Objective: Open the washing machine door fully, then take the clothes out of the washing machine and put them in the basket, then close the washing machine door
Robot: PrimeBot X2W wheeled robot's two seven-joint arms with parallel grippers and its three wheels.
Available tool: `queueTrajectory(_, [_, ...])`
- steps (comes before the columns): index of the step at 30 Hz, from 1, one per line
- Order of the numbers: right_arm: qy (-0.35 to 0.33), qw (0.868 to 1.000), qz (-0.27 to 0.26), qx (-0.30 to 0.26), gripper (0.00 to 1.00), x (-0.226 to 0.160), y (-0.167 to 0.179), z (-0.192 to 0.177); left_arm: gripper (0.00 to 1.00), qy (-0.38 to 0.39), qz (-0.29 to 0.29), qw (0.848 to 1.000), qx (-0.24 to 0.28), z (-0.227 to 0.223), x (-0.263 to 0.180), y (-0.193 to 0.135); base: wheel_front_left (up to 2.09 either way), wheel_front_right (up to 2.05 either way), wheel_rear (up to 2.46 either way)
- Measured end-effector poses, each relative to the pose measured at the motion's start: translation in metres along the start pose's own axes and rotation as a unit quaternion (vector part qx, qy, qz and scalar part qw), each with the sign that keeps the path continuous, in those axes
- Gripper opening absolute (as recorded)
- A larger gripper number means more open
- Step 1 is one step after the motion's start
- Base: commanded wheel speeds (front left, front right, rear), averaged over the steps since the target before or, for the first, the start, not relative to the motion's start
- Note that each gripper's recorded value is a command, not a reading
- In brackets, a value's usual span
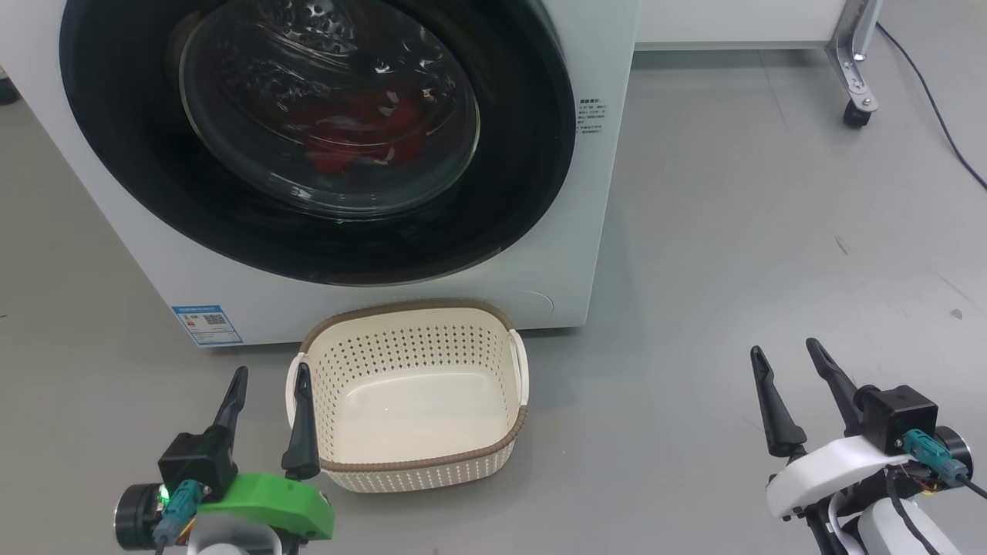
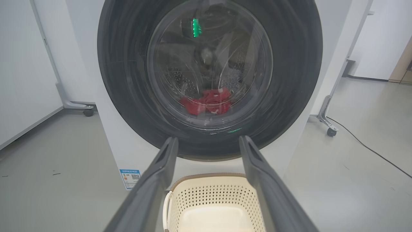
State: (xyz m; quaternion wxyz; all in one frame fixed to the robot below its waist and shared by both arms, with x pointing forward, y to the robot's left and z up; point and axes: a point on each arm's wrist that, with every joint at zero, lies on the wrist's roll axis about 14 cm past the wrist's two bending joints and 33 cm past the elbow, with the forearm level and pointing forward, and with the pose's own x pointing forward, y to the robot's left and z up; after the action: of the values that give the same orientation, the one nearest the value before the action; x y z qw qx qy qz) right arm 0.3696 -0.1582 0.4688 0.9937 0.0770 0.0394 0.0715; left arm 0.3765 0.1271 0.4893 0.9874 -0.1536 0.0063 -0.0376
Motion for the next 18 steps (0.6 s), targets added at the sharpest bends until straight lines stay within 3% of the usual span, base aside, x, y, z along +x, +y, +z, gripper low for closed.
queueTrajectory(18, [-0.004,1.0,-0.011,0.003,1.0,-0.0002,-0.0041,0.0016,1.0,0.013,0.001,1.0,0.004,-0.0086,-0.0002,0.0006,0.0,0.0,0.0])
